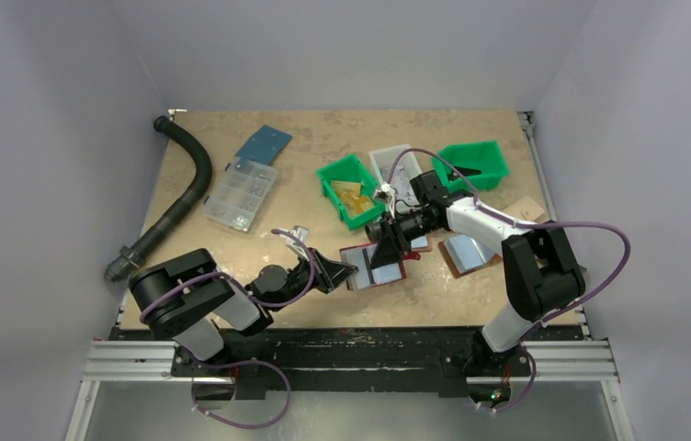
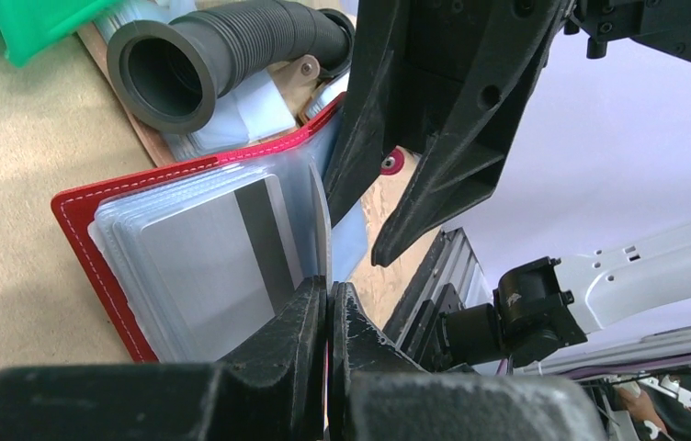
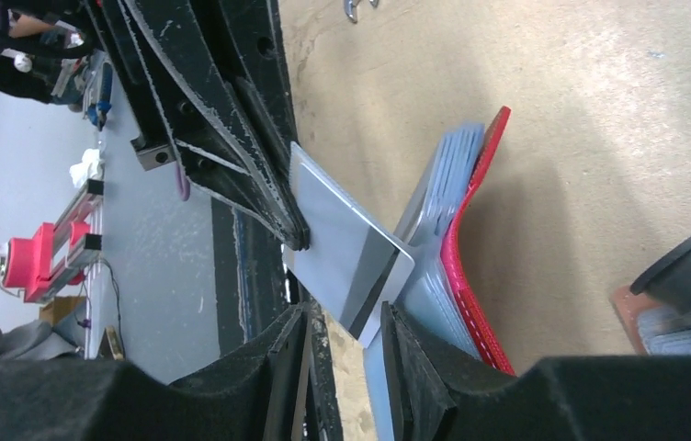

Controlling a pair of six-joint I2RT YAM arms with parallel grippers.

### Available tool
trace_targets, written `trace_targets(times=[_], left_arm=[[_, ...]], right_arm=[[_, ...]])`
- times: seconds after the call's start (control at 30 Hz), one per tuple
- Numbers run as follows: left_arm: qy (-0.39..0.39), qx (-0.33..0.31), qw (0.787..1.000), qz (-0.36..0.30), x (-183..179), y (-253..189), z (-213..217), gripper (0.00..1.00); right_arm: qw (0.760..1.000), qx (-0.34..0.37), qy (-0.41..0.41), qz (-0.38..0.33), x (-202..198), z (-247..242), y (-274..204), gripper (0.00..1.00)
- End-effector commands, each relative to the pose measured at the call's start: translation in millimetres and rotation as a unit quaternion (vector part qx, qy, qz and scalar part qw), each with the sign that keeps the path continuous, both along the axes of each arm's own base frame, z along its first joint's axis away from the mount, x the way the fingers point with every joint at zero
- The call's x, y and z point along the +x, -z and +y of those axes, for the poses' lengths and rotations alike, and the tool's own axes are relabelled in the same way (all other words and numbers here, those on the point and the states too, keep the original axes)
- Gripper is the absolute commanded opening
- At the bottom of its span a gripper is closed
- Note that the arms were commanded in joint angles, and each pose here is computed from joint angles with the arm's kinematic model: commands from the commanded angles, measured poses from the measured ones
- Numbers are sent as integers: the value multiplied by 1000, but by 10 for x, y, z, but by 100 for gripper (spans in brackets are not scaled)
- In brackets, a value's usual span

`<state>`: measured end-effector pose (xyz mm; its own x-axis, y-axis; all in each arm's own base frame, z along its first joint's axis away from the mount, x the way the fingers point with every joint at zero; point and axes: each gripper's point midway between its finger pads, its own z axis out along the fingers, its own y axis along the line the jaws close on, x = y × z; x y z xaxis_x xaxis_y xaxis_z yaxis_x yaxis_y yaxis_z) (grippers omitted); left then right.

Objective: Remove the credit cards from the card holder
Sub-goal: Remove the credit card from the card holder.

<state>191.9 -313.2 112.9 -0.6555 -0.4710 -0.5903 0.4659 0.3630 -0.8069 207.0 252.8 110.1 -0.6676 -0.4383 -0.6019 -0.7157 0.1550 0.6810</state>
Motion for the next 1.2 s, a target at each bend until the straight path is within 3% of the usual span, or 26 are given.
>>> trace_targets(times=[0.0, 0.23, 0.43, 0.5, 0.63, 0.7, 1.17], left_arm=[[-4, -113, 990, -88, -4, -781, 34, 0], [-1, -125, 987, -97, -8, -892, 19, 0], [11, -143, 984, -111, -31, -1021, -25, 0], [11, -146, 983, -112, -31, -1039, -25, 0], [-1, -137, 985, -102, -3, -970, 8, 0], [-10, -126, 988, -91, 17, -892, 34, 0], [-41, -134, 989, -54, 75, -746, 286, 5]], right_arm=[[999, -19, 32, -32, 191, 5, 16, 41], [999, -26, 31, -30, 182, -11, 65, 48], [1000, 27, 1, 0, 34, 60, -101, 51], [999, 42, -5, 9, -1, 77, -160, 45], [997, 73, -17, 18, -45, 112, -293, 9], [998, 67, -14, 12, -28, 107, -278, 0], [999, 6, 34, -12, 187, 1, -20, 0]])
